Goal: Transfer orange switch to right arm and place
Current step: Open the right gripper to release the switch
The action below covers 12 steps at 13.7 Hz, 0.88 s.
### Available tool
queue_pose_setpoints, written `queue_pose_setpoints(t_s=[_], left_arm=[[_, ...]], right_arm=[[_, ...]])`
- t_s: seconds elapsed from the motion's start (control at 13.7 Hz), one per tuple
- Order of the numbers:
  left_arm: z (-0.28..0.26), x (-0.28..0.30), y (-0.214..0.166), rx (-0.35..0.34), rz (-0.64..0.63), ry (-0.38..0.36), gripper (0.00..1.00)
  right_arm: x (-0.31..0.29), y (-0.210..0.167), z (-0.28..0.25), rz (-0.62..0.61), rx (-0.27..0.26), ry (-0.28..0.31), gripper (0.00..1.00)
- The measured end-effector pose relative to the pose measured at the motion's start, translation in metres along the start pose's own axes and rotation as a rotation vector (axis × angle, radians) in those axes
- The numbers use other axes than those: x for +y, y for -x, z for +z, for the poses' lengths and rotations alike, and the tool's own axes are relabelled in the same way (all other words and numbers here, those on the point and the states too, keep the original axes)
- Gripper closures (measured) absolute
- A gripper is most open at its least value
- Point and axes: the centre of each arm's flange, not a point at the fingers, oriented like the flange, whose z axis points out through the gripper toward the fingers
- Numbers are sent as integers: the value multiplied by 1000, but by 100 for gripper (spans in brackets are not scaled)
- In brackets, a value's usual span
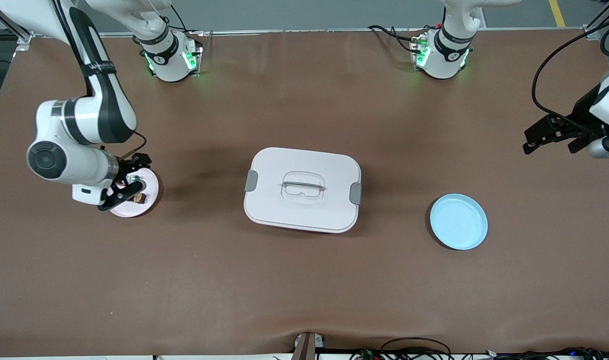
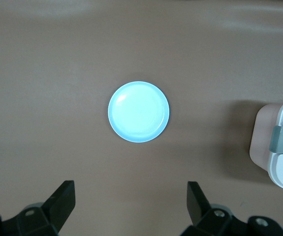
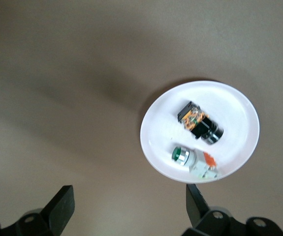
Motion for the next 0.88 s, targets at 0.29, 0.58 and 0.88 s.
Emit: queue_pose_setpoints(t_s=[0.29, 0.58, 0.88], left_arm=[[0, -2, 0, 0, -3, 0, 0], [0, -2, 0, 0, -4, 0, 0], [0, -3, 0, 0, -5, 0, 0]], right_arm=[[-3, 10, -45, 149, -2, -13, 0], [-22, 14, -74, 183, 34, 6, 0], [-14, 33, -84, 300, 17, -62, 0]])
